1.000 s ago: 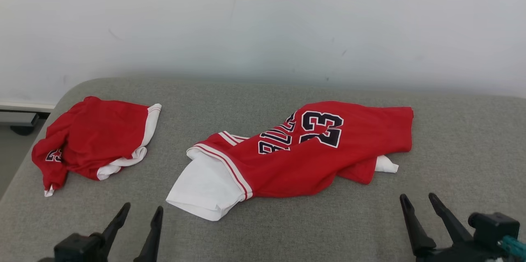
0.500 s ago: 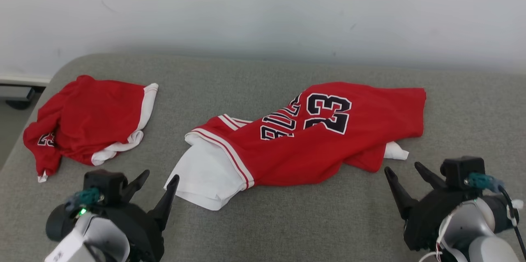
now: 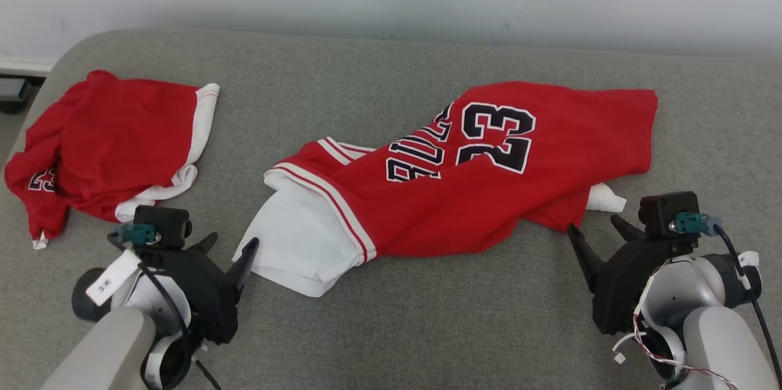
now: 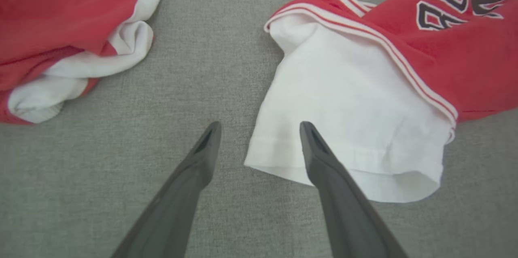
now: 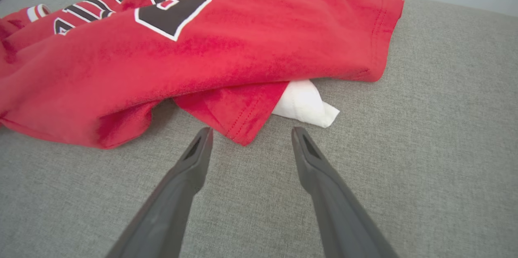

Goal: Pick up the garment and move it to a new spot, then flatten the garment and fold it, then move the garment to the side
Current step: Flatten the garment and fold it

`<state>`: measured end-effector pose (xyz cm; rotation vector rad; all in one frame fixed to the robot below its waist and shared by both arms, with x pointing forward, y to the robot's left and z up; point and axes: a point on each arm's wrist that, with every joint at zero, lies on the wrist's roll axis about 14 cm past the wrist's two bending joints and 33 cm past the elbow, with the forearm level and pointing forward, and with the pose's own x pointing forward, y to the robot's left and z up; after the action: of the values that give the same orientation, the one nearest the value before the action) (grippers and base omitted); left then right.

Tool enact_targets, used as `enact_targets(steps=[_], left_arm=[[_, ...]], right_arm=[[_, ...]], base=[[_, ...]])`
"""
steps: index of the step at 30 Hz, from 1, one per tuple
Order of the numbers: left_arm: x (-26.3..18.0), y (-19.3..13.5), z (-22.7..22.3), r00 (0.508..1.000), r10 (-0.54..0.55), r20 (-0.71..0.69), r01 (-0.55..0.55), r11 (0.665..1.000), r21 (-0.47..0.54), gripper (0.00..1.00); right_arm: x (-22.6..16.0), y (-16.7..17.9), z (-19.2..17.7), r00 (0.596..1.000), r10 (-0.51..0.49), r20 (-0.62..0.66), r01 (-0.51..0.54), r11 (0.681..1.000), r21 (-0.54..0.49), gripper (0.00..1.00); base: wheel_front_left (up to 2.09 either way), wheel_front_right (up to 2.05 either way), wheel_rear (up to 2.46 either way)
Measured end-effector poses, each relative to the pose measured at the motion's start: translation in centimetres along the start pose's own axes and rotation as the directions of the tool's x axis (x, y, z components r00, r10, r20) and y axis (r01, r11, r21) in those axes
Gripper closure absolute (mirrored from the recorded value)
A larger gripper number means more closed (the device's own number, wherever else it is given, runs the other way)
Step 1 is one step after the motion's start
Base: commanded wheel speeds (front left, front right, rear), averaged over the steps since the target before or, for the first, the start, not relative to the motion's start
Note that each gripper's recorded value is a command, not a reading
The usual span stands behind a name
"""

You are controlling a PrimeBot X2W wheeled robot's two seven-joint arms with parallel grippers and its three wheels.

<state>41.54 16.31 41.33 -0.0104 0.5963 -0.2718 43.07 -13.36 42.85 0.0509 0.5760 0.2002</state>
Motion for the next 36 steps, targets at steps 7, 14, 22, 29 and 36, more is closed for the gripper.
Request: enact_targets(steps=[7,14,22,29,36], left_arm=[[1.8,0.8,-2.5,0.992,0.023,-0.125,-0.028,0.999,-0.036,0.0],[2.9,0.9,-3.1,0.988,0.034,-0.151,-0.043,0.997,-0.056,0.0],[3.1,0.8,-3.5,0.986,0.019,-0.164,-0.032,0.996,-0.078,0.0],[3.0,1.0,-4.0,0.98,0.013,-0.198,-0.031,0.996,-0.088,0.29],[2.7,0.8,-4.5,0.97,-0.01,-0.242,-0.019,0.993,-0.113,0.27]], right_arm=[[1.6,-0.3,-0.9,0.999,-0.003,-0.045,0.003,1.0,0.001,0.0],[2.8,0.6,-1.8,0.994,0.018,-0.103,-0.022,0.999,-0.029,0.0],[3.2,1.2,-2.1,0.991,0.028,-0.132,-0.034,0.998,-0.047,0.0],[3.2,1.1,-2.2,0.99,0.019,-0.142,-0.028,0.998,-0.064,0.2],[3.2,1.1,-2.3,0.988,0.018,-0.153,-0.029,0.997,-0.069,0.17]], base=[[0.0,0.0,0.0],[0.0,0.0,0.0],[0.0,0.0,0.0],[0.0,0.0,0.0],[0.0,0.0,0.0]])
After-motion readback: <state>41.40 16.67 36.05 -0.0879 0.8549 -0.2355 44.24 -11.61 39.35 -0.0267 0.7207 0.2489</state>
